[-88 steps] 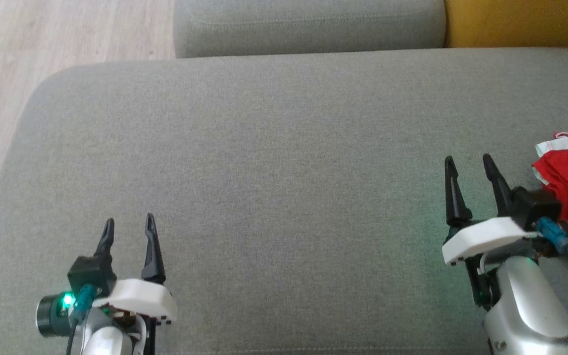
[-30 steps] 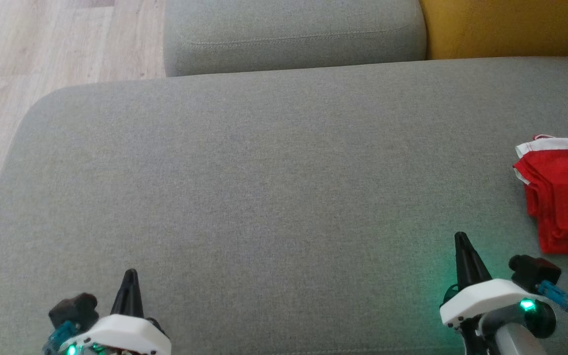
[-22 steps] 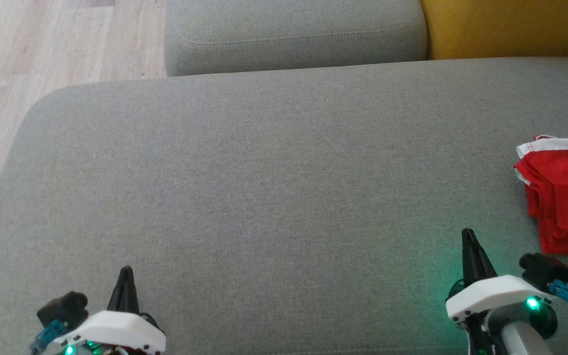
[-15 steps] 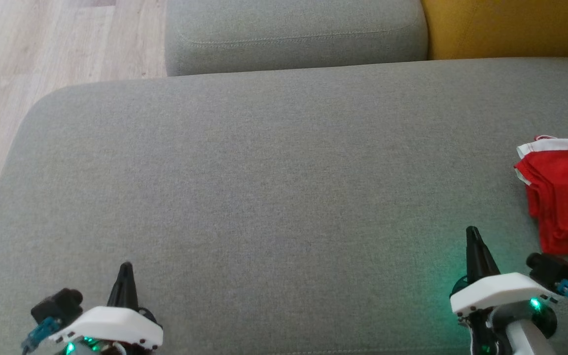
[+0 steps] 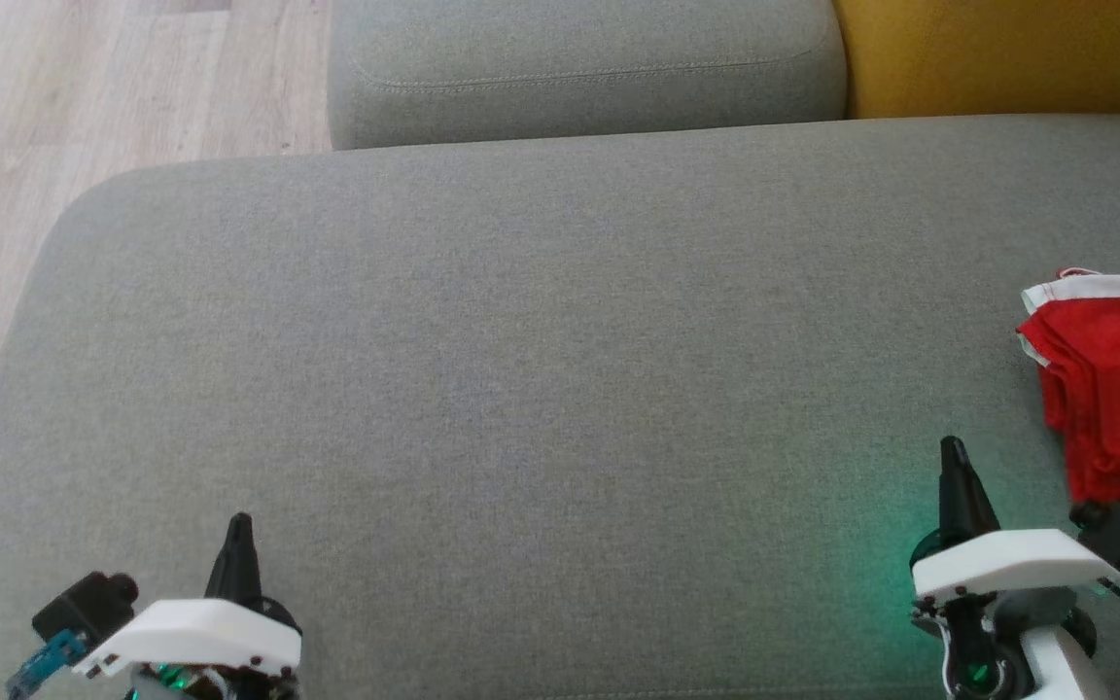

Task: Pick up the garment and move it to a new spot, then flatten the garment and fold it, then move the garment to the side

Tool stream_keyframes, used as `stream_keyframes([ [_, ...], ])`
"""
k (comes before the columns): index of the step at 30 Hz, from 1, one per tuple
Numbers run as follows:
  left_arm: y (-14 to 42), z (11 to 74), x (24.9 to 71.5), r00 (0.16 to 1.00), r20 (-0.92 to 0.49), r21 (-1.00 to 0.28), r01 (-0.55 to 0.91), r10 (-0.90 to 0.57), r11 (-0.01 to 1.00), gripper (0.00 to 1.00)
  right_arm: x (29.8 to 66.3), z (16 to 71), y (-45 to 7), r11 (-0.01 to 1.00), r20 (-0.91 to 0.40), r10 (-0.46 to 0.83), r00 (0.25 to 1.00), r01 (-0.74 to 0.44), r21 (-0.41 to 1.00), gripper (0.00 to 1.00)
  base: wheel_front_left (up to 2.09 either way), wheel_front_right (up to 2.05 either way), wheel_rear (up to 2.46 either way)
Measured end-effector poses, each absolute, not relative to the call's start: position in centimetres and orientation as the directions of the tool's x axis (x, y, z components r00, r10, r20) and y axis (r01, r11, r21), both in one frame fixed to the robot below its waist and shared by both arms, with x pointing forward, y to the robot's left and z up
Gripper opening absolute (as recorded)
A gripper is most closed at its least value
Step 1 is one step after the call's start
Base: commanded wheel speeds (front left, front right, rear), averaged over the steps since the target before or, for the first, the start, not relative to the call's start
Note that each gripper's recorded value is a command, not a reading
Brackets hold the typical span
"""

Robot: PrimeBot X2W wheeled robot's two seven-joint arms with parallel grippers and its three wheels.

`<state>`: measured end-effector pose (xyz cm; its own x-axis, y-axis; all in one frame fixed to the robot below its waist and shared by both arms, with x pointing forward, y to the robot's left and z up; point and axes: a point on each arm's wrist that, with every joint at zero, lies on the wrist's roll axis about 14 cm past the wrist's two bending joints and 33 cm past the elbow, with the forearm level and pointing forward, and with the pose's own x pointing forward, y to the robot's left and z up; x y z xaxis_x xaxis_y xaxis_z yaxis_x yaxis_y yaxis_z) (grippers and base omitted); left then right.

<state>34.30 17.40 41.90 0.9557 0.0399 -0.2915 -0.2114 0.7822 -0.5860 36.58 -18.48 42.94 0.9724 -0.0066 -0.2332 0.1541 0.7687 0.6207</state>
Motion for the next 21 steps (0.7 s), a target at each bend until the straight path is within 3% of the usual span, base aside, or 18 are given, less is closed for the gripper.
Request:
stream_keyframes([
  [21,17.6,42.8,35.1,0.961,-0.277,-0.764,-0.232,0.019,0.602,0.0,37.2,44.3,-19.2,0.59,-0.205,-0.027,0.978,0.181,0.787,0.0,0.0,0.0,0.0],
])
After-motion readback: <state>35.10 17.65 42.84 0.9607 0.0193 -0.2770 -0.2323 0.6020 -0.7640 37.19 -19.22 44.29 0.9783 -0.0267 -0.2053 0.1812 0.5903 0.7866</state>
